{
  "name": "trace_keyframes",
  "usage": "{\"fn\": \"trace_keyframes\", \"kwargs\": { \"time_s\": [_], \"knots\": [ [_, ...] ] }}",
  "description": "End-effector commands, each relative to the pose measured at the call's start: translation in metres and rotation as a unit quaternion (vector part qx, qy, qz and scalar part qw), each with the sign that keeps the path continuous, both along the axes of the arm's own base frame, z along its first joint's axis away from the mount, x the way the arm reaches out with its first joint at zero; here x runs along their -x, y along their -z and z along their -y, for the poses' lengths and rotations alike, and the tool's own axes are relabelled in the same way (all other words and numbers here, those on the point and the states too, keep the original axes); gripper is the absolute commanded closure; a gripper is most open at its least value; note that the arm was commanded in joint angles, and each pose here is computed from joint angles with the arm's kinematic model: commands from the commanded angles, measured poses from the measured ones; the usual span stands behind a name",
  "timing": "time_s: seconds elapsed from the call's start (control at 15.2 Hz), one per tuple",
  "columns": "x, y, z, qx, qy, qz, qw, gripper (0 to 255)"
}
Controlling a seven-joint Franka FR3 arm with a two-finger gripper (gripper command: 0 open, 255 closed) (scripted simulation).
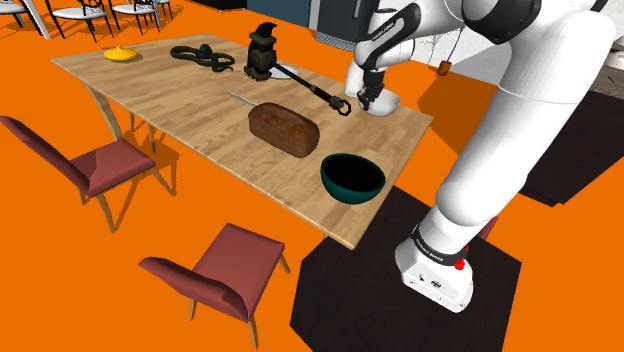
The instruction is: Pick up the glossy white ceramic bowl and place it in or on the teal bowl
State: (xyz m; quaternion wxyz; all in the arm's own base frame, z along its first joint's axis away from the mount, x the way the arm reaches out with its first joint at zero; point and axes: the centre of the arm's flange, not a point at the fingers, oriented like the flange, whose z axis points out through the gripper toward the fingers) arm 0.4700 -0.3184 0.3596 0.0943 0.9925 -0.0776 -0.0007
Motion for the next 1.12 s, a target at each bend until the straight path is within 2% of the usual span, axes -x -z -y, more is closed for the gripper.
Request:
{"fn": "trace_keyframes", "kwargs": {
  "time_s": [0.0,1.06],
  "knots": [
    [0.000,-0.011,-0.001,0.000,0.000,0.000,1.0000,255],
    [0.000,-0.092,-0.001,0.000,0.000,0.000,1.0000,255]
  ]
}}
